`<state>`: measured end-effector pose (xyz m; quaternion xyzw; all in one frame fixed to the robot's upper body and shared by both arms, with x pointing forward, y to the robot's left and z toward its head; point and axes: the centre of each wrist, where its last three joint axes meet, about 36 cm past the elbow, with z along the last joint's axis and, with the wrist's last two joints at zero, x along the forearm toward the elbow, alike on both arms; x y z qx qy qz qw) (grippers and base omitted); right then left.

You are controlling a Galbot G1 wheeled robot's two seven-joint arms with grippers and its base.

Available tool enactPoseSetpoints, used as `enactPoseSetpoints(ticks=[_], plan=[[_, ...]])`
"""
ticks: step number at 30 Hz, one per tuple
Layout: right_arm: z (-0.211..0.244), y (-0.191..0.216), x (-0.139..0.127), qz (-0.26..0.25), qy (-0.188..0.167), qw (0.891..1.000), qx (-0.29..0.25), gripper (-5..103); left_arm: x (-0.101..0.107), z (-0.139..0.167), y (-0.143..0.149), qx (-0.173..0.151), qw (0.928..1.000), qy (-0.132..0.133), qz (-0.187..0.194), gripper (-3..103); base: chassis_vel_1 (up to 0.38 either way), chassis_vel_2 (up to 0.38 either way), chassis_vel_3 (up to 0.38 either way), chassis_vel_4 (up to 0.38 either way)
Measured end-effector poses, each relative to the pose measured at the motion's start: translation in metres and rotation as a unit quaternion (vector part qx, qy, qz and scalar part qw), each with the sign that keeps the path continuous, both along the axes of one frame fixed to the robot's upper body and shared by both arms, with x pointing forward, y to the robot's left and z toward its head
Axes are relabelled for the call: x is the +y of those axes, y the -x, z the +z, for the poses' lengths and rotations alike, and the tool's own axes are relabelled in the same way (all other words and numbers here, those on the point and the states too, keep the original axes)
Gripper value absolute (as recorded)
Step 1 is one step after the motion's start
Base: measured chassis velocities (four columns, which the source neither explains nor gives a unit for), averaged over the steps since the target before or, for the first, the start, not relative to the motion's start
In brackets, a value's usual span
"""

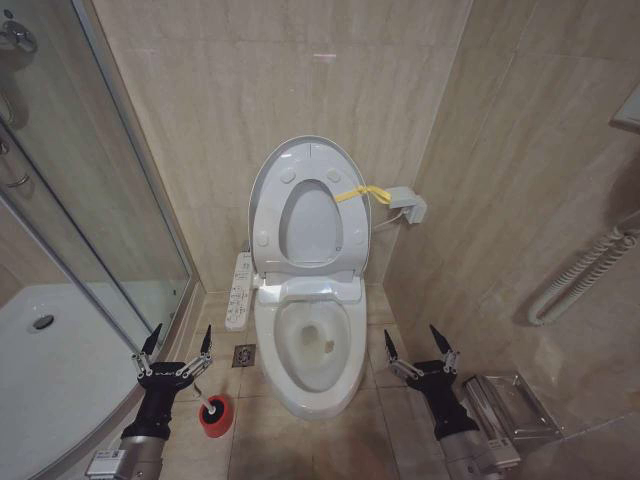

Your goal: Open the toilet lid, clean the toilet bowl with a toilet brush, close the toilet lid, and flush.

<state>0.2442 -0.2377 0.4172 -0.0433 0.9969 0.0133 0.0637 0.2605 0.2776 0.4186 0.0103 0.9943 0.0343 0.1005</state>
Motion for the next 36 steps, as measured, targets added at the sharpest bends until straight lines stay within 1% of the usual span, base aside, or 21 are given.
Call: enactPoseSetpoints(ticks=[36], plan=[[0.0,0.0,0.0,0.0,0.0,1.0,0.0,100,0.0,0.0,0.0,0.0,1.0,0.0,0.0,99,0.0,0.0,0.0,0.0]])
